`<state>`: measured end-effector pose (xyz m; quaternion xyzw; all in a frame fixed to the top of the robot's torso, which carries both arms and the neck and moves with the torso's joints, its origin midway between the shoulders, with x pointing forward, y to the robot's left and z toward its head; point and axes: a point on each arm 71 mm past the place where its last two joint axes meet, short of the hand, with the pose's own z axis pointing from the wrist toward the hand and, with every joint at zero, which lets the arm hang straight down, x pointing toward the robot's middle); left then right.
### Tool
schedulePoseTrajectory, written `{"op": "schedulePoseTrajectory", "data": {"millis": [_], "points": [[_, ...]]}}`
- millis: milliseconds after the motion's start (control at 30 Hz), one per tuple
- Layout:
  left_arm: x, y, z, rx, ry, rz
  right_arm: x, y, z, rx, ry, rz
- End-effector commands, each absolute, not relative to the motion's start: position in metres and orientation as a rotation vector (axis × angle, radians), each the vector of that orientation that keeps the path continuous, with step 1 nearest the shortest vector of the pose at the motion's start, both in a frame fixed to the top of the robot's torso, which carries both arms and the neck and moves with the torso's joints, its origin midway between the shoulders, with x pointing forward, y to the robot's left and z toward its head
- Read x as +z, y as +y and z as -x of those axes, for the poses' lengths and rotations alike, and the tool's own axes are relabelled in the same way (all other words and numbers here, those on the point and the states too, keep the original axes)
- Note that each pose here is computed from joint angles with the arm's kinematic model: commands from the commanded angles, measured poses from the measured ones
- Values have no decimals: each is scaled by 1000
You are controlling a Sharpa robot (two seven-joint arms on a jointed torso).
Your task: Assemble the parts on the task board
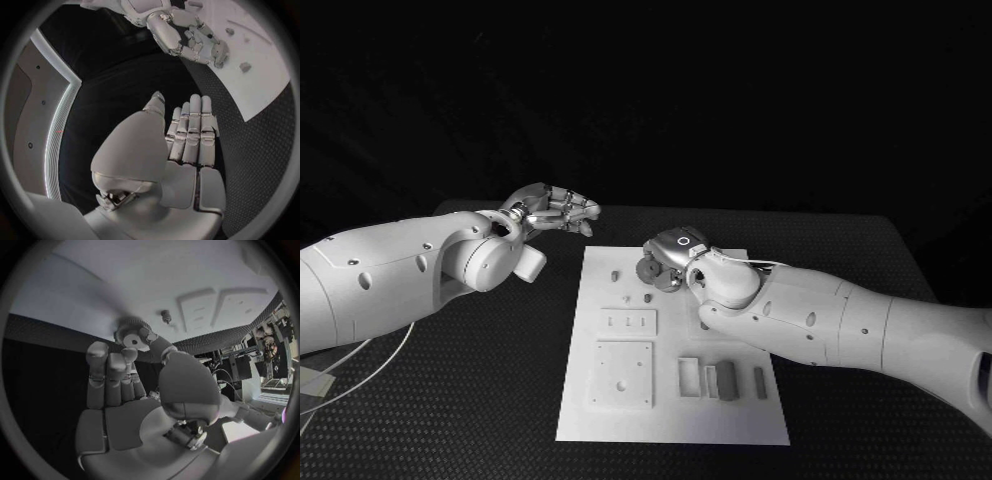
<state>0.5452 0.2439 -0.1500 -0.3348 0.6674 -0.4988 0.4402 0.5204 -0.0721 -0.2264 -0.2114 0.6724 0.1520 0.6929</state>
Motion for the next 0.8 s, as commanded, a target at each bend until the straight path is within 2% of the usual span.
{"op": "schedulePoseTrajectory", "data": {"millis": [33, 800], "points": [[-149, 241, -545, -1258, 1661, 816, -229, -71, -519, 324, 1498, 481], [-149, 242, -545, -1258, 1663, 817, -225, -60, -516, 343, 1451, 475]]}}
